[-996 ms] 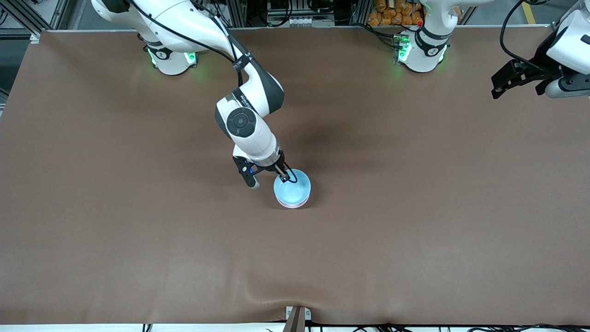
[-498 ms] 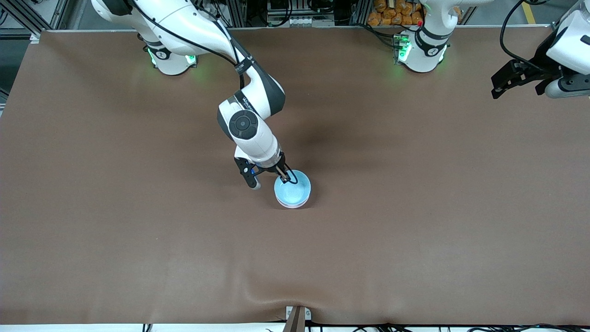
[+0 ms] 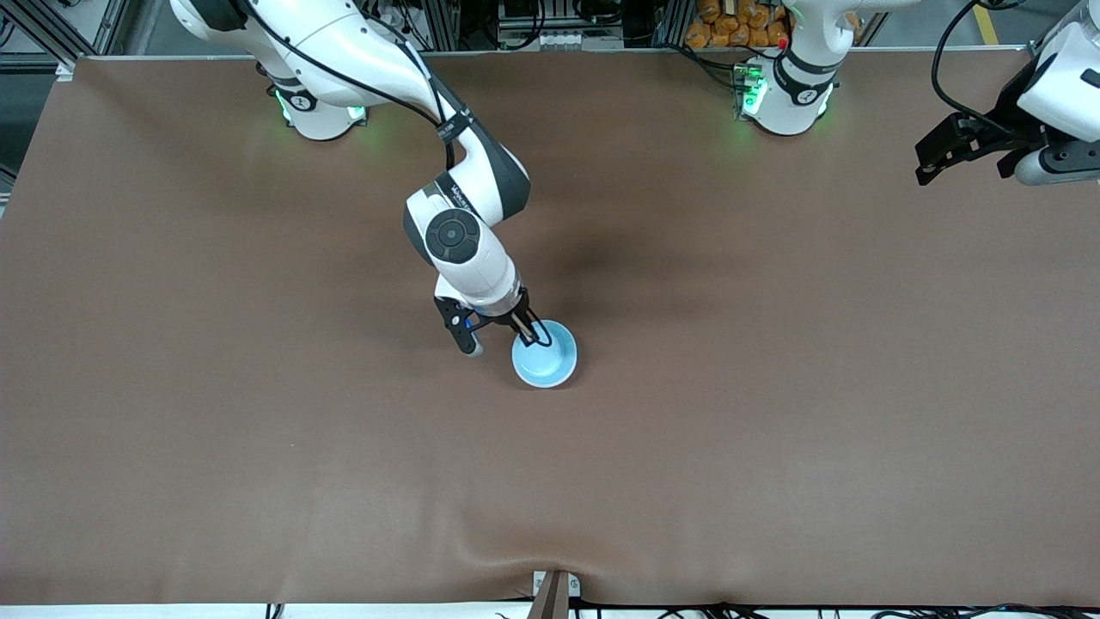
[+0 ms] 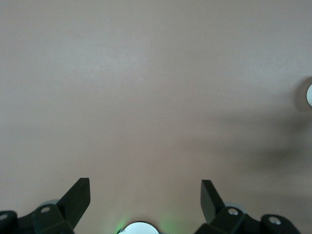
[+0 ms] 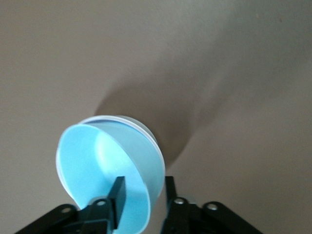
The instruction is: Stack pink and blue bowls on white bowl
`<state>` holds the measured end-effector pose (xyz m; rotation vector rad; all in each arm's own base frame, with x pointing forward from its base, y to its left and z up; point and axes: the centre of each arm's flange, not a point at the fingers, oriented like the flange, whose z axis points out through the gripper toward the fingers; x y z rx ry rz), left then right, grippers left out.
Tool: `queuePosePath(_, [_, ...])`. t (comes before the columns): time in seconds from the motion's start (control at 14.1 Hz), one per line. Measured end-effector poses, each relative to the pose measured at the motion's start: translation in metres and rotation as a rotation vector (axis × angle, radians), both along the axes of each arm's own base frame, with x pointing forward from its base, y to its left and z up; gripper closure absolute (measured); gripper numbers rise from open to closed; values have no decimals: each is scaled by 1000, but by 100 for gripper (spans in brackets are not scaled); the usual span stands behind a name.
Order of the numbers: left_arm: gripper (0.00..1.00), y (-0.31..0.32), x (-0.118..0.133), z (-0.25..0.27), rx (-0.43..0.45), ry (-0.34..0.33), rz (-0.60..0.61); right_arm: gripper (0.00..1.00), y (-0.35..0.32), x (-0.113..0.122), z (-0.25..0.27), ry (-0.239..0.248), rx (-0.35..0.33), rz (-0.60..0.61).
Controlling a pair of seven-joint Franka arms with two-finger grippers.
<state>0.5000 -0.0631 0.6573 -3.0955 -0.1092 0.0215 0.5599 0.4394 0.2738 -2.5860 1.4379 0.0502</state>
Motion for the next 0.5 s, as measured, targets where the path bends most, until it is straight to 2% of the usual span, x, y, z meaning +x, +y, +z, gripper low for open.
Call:
queuePosePath(0.21, [0,0,0,0,0,0,1,22,-24,22,37,-66,-57,37])
queuePosePath(0.36, [0,1,0,0,0,0,1,4,-61,39,68,-61,-95,113])
queuePosePath(0.5, [0,1,0,0,0,0,1,0,-113,56,97,-27,-129,215])
